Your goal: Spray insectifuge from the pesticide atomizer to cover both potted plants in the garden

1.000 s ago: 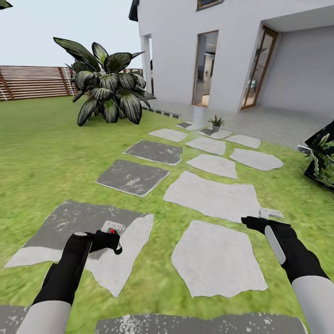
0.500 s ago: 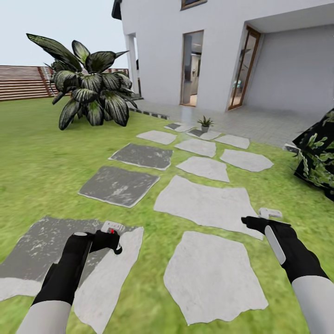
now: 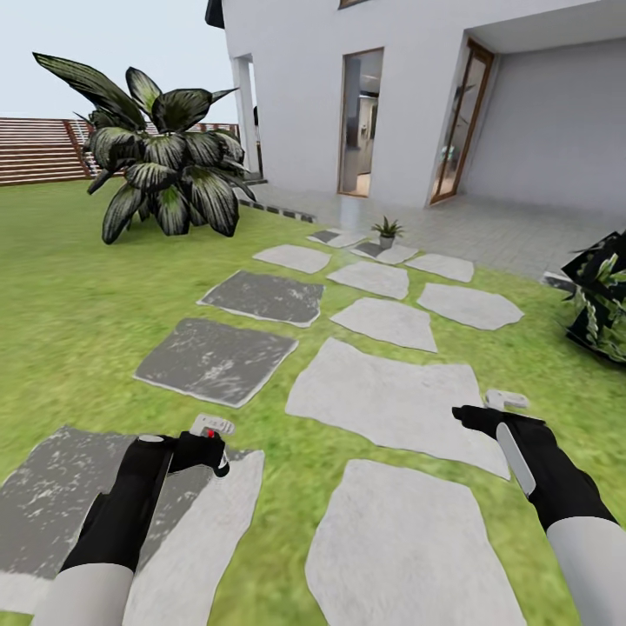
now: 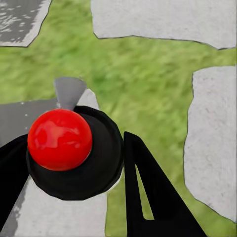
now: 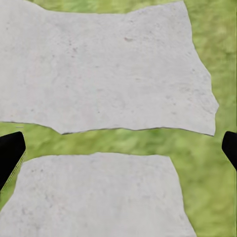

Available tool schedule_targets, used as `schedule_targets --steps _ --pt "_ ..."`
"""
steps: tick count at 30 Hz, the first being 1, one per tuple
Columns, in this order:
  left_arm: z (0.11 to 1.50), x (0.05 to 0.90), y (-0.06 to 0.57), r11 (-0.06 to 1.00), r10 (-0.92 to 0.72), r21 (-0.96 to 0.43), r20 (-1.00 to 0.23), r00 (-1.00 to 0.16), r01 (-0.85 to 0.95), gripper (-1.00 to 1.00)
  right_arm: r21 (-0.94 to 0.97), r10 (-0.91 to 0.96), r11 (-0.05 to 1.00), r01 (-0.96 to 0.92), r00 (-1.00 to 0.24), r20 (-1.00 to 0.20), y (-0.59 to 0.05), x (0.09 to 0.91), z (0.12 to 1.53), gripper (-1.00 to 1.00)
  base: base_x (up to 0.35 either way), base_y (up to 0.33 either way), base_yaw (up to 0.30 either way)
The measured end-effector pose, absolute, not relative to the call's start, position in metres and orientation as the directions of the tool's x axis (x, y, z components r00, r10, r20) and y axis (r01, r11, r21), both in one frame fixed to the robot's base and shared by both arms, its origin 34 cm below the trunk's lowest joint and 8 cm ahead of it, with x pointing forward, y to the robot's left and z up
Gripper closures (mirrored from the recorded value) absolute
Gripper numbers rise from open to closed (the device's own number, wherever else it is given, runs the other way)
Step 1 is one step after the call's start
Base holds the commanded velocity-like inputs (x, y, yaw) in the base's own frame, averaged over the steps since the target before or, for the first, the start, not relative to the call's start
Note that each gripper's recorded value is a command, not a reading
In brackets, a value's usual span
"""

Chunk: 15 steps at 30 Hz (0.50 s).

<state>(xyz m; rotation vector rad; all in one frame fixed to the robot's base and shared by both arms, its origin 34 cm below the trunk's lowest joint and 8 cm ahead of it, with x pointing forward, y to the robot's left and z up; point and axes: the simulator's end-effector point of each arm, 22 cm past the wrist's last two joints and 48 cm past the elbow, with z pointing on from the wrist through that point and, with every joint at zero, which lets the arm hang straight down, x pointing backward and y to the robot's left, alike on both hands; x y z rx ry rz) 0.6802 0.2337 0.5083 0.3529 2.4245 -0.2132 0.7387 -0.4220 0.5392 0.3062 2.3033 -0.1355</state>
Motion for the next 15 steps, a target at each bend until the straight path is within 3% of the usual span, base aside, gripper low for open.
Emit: schedule_targets --steps 15 --pt "0.5083 0.6802 0.2339 0.950 0.197 -0.061 -0.644 -0.740 0.305 1.00 -0.002 0.177 0.965 0.262 -0.657 -0.733 -0.4220 0.7387 0.5393 -1.00 0.346 0.000 0.000"
